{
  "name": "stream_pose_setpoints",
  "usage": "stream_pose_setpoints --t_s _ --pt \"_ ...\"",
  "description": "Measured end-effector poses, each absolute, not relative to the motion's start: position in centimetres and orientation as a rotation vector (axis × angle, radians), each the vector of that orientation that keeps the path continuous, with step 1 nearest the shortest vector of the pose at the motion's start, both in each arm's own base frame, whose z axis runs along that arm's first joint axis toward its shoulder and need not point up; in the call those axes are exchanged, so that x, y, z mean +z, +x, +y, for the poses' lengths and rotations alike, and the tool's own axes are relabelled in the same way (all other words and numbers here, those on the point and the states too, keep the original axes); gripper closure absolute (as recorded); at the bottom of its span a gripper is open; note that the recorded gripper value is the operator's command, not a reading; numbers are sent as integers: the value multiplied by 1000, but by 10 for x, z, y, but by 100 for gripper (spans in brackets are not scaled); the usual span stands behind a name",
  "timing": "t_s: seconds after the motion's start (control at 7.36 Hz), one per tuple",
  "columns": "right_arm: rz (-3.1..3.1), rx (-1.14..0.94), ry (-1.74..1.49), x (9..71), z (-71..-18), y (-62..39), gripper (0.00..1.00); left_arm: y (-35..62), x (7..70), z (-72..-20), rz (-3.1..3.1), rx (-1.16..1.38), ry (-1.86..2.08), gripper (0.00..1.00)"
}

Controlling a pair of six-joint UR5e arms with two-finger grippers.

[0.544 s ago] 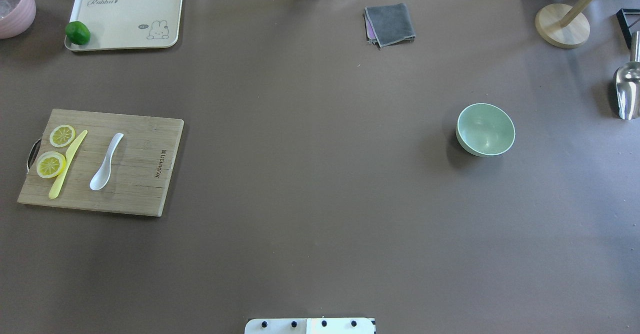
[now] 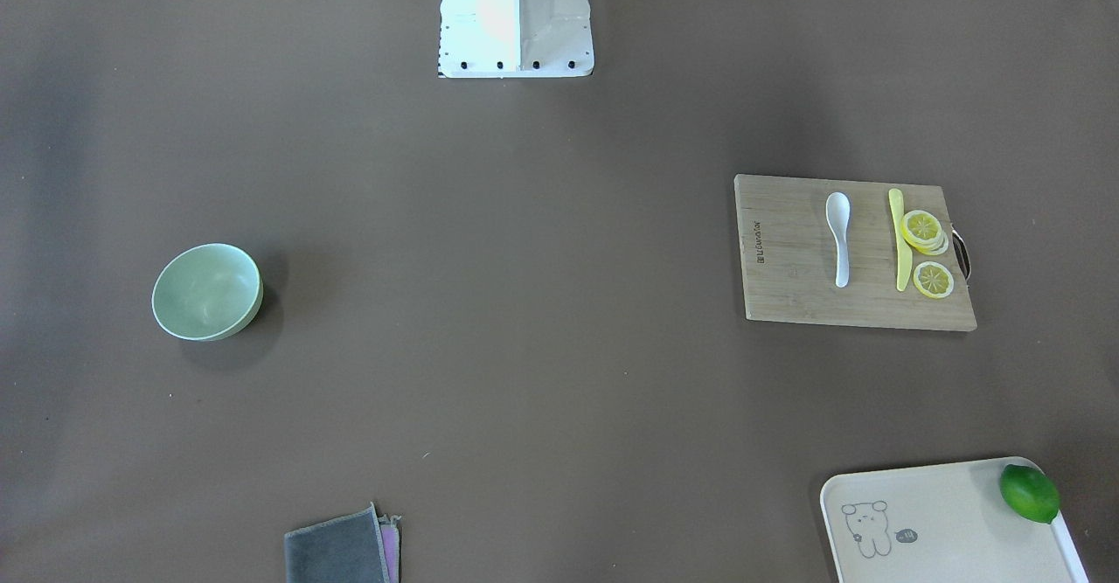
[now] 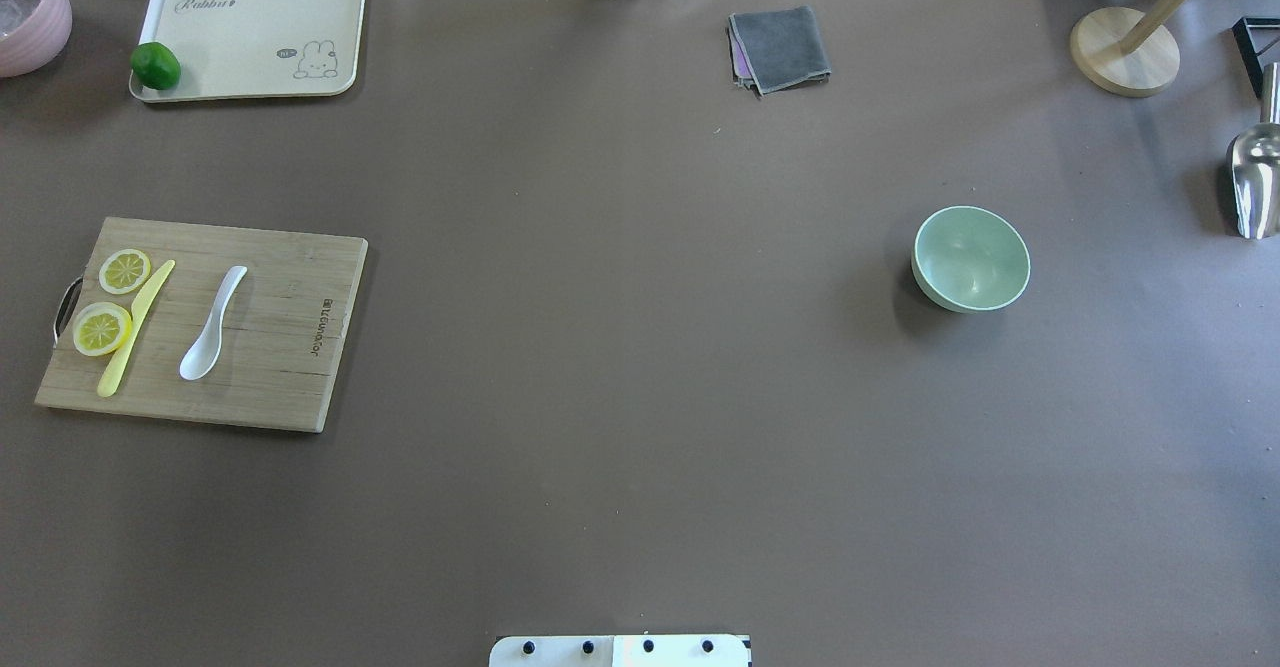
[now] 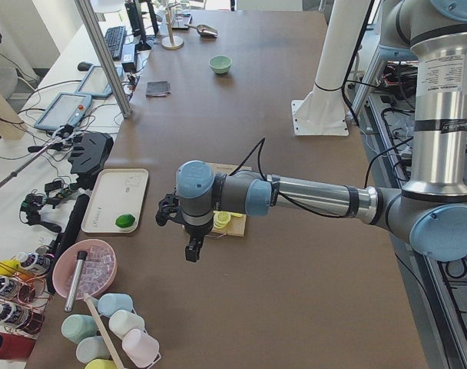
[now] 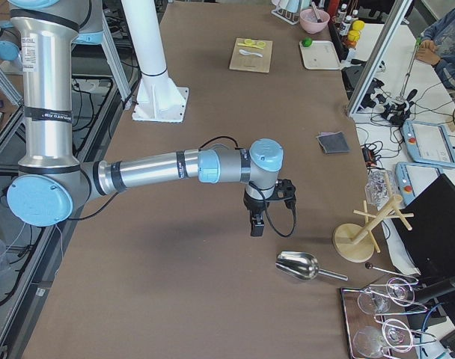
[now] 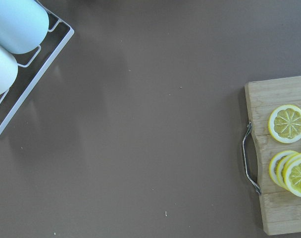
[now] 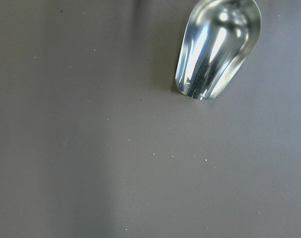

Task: Place spoon in bowl

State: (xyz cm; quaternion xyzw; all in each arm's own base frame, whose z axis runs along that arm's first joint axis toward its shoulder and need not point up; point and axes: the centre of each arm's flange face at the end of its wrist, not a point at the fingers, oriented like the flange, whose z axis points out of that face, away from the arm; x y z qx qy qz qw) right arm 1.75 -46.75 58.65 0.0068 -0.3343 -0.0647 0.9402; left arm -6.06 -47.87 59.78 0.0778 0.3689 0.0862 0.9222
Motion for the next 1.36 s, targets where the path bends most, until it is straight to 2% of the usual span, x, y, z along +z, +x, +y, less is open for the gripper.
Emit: stream_pose_setpoints --t_s 1.36 --pt "-678 -136 40 575 -452 21 0 -60 601 -482 741 187 181 2"
